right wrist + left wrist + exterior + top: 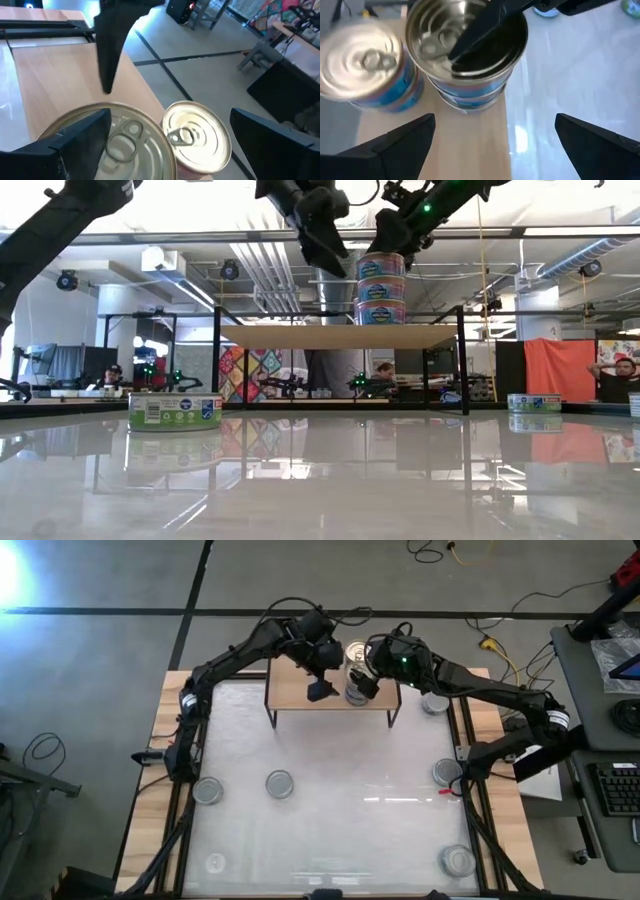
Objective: Stack canned seafood by type on shelf
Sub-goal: Stack the blue-pink tuna can on top of the other blue-pink tuna cans on the shelf, then put the green tuna can on the shelf
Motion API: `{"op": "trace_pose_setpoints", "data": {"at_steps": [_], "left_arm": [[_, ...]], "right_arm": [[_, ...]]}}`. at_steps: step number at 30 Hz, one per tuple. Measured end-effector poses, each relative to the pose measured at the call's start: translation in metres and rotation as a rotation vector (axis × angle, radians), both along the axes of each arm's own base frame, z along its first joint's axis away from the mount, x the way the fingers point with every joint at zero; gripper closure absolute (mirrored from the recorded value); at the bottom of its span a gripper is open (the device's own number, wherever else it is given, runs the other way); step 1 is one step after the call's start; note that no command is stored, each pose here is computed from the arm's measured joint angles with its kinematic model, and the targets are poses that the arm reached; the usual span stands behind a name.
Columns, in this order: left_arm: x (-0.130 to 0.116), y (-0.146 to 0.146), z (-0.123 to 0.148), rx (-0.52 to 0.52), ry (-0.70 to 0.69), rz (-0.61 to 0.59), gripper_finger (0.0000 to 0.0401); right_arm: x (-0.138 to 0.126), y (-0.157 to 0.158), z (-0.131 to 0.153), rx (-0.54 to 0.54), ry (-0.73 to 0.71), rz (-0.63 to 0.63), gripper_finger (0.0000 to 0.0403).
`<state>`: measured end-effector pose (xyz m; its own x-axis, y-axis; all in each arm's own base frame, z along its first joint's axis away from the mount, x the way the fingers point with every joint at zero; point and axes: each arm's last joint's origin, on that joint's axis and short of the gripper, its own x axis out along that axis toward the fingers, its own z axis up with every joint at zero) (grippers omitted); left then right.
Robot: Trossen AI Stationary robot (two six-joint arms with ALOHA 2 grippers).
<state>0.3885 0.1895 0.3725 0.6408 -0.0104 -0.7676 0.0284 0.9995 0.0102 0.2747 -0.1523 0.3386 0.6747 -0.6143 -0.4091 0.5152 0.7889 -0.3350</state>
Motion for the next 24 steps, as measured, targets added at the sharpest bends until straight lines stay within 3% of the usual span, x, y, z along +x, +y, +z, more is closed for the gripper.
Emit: {"op": "trace_pose_setpoints", "data": {"at_steps": [6, 12, 17, 20, 24], "left_arm": [[0.000, -0.013, -0.009, -0.062, 0.068, 0.044, 0.0005], [-0.009, -0.047, -0.005, 0.048, 0.029, 0.077, 0.0005], [-0.040, -0.085, -0.010, 0.087, -0.204, 0.011, 0.0005], [-0.066, -0.097, -0.032, 0.078, -0.386, 0.023, 0.0005], [-0.103, -0.108, -0.062, 0.023, -0.521, 0.085, 0.0005]], "right_arm": [[-0.008, 0.006, 0.017, -0.069, -0.066, 0.018, 0.0003], [-0.015, 0.022, 0.030, -0.109, -0.119, 0.057, 0.0003], [-0.019, 0.046, 0.040, -0.149, -0.181, 0.158, 0.0003], [-0.022, 0.063, 0.048, -0.088, -0.258, 0.313, 0.0003], [-0.024, 0.085, 0.055, -0.028, -0.321, 0.456, 0.0003]]}}
